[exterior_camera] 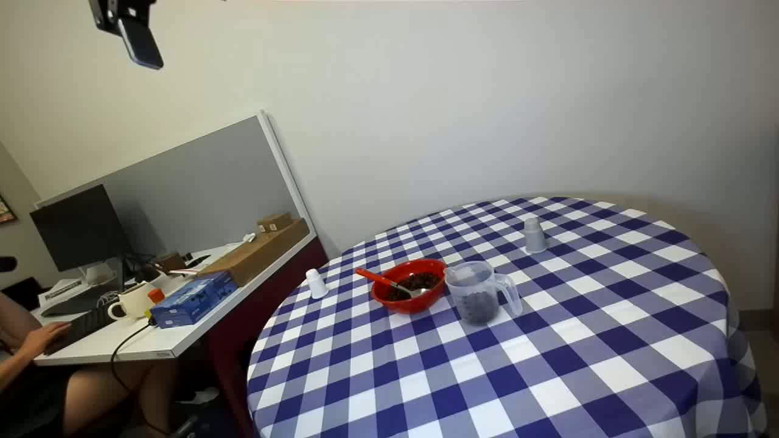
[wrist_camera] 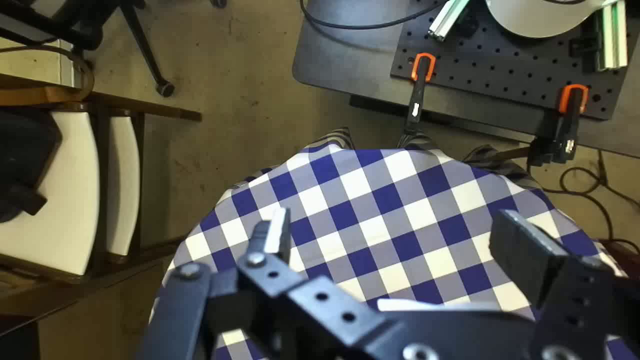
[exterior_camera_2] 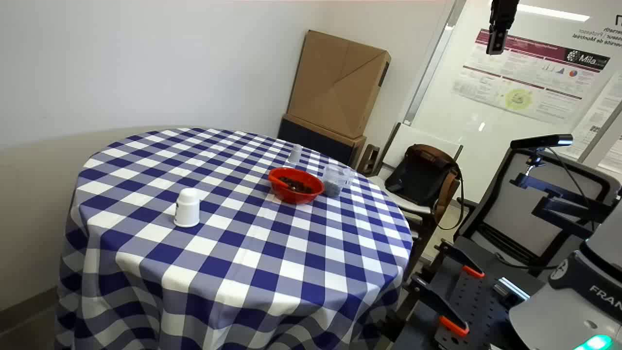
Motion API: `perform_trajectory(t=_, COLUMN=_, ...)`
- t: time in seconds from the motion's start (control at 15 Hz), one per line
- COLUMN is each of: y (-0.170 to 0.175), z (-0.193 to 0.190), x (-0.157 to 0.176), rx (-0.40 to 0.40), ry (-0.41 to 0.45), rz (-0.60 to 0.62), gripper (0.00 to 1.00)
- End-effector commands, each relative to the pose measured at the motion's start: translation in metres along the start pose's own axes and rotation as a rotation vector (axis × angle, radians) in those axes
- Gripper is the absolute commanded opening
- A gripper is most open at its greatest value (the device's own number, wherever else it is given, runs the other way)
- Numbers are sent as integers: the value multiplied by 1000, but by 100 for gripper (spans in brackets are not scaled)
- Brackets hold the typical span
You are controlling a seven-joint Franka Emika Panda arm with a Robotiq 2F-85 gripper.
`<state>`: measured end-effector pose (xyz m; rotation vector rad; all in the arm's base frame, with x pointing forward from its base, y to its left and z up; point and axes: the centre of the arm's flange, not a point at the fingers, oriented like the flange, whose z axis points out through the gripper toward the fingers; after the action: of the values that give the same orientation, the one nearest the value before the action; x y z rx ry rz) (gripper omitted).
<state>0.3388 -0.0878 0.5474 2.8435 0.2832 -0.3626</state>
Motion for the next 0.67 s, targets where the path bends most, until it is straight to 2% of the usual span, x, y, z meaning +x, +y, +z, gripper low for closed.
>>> perform_trajectory(t=0.0, y=0, z=0, x=0, rx=0, ry=1, rz=0, gripper=100)
perform_trajectory(t=0.33, y=2, z=1, x=5, rx=-10, ry=-13, rz=-37, gripper=100)
perform_trajectory(t=0.6, y=21, z=3, x=28, rx=-91, ry=56, rz=-166, gripper=100)
